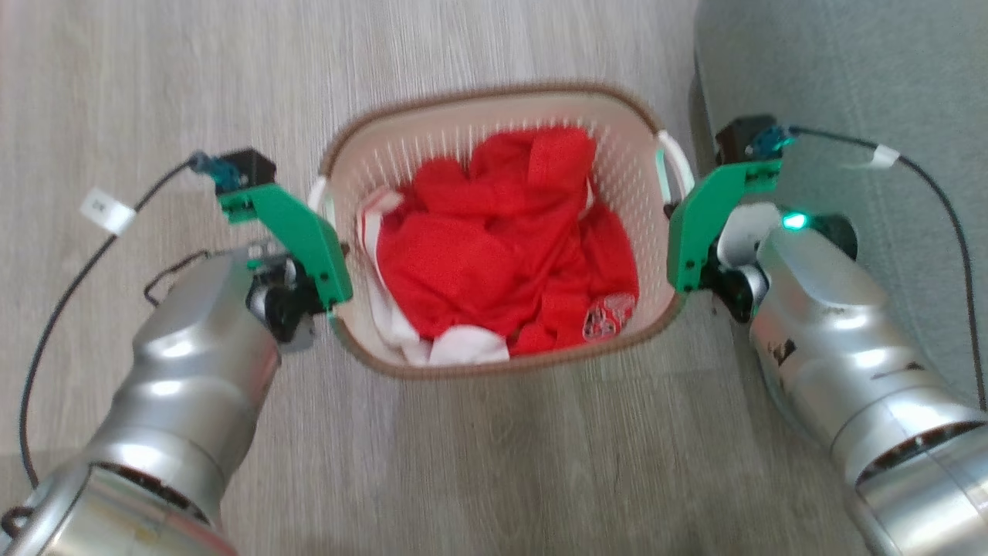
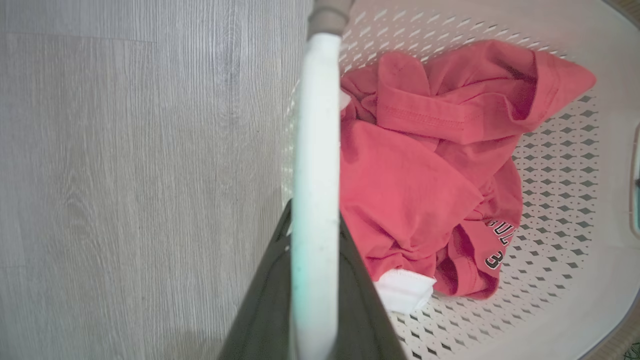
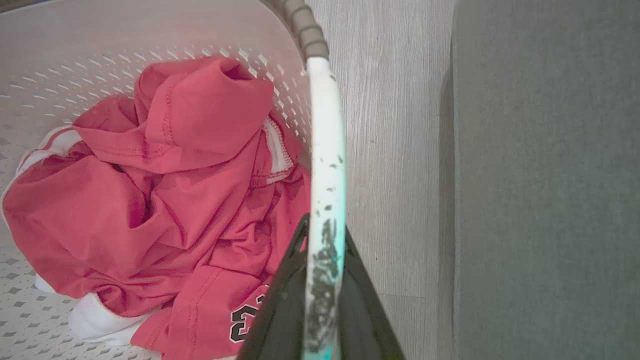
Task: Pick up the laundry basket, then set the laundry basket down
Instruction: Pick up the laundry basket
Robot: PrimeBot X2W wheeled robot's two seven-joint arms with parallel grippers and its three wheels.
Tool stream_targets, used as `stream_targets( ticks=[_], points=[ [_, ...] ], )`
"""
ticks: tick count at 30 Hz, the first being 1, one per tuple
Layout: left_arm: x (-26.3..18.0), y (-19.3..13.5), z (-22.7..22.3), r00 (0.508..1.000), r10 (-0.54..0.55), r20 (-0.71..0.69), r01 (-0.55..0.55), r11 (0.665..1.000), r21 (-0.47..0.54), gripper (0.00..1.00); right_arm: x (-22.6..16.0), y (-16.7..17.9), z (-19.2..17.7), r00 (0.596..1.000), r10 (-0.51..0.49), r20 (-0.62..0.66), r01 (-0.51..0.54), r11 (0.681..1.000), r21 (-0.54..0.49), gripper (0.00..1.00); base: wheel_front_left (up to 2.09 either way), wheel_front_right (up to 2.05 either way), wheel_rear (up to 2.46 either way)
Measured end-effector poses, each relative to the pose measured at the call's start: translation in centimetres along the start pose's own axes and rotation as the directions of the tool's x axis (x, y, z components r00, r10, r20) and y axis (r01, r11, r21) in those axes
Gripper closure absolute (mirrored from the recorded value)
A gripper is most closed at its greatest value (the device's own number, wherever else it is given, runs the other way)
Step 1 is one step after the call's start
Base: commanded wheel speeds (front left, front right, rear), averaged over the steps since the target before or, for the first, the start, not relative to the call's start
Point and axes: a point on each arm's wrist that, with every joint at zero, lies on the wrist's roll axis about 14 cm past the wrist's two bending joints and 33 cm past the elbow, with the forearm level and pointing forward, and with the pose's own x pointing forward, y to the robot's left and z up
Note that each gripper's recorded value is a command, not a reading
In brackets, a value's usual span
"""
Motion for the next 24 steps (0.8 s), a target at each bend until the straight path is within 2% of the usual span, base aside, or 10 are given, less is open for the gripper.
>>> stream_targets(
  ticks=[10, 24],
  points=[
    [-3.3, -0.5, -1.7, 1.0, 0.011, -0.029, -0.011, 1.0, -0.009, 1.0, -3.4, 1.3, -1.0, 0.998, 0.013, -0.061, -0.011, 1.0, 0.028, 1.0, 0.0, 0.0, 0.0],
    [-7.2, -0.9, -4.0, 1.0, 0.02, -0.023, -0.021, 1.0, -0.016, 1.0, -7.3, 3.0, -2.5, 0.998, 0.03, -0.063, -0.027, 0.999, 0.043, 1.0, 0.0, 0.0, 0.0]
  ],
)
